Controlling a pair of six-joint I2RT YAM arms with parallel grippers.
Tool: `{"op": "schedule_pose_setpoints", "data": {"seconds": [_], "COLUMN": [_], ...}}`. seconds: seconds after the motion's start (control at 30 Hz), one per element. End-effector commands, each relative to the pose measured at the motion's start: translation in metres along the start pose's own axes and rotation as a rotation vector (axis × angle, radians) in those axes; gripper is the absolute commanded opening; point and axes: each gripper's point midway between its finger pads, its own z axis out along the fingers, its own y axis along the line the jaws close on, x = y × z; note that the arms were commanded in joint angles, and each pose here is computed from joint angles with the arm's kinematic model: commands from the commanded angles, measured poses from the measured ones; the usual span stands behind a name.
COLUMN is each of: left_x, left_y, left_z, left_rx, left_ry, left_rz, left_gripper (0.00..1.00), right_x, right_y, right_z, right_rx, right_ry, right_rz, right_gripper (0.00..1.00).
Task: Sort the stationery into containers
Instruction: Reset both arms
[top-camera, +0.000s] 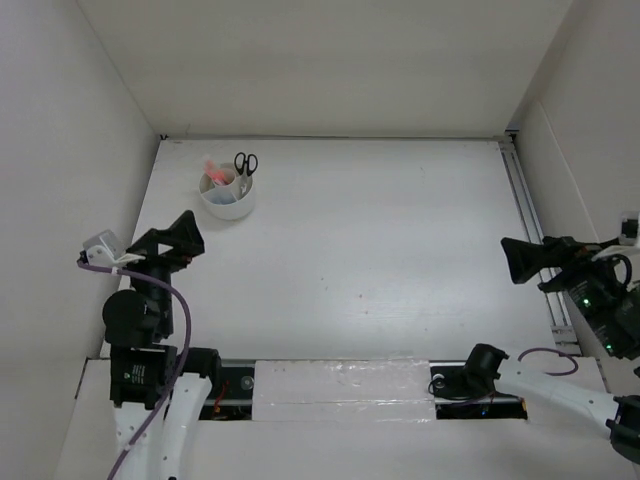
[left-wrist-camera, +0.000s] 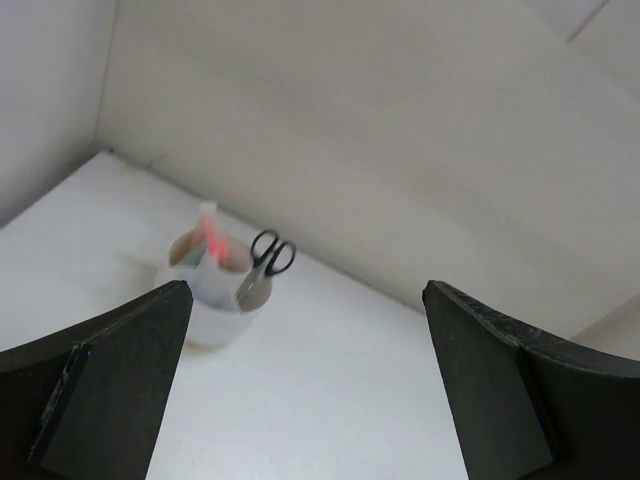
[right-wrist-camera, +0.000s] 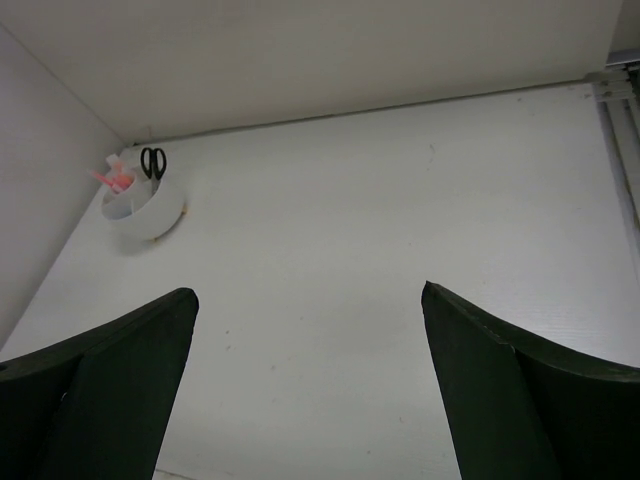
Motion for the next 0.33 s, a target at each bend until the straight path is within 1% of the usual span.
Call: {"op": "schedule_pose_setpoints", "data": {"seconds": [0.0,0.03,0.1,0.2,0.3], "left_x": [0.017,0.009,0.005,0.003,0.010], "left_y": [0.028,0.028,0.035,0.033,0.031], "left_z": [-0.014,-0.020,-0.022,-0.022,-0.021], "left_rx": [-0.092,-0.088,-0.129,-0.124,-0.106], "left_ry": [-0.006,-0.040,-0.052,-0.060,-0.037], "left_rz": [-0.028,-0.036,-0.042,-0.054,-0.051], "left_gripper": [1.00,1.00,1.00,1.00,1.00], "right_x": [-0.008,-0.011,-0.011,-0.005,-0.002], "right_y": [-0.030,-0.035,-0.037,-0.037,-0.031], "right_z": [-0.017,-0.023,-0.023,-0.021,-0.017], "right_rx": [0.079,0.072,0.066,0.055,0.037], "right_ry": [-0.027,-0.044,-0.061,-0.060,-0.056], "right_rz": [-0.029,-0.022,-0.038,-0.035,-0.035], "right_gripper": [1.00,1.00,1.00,1.00,1.00]}}
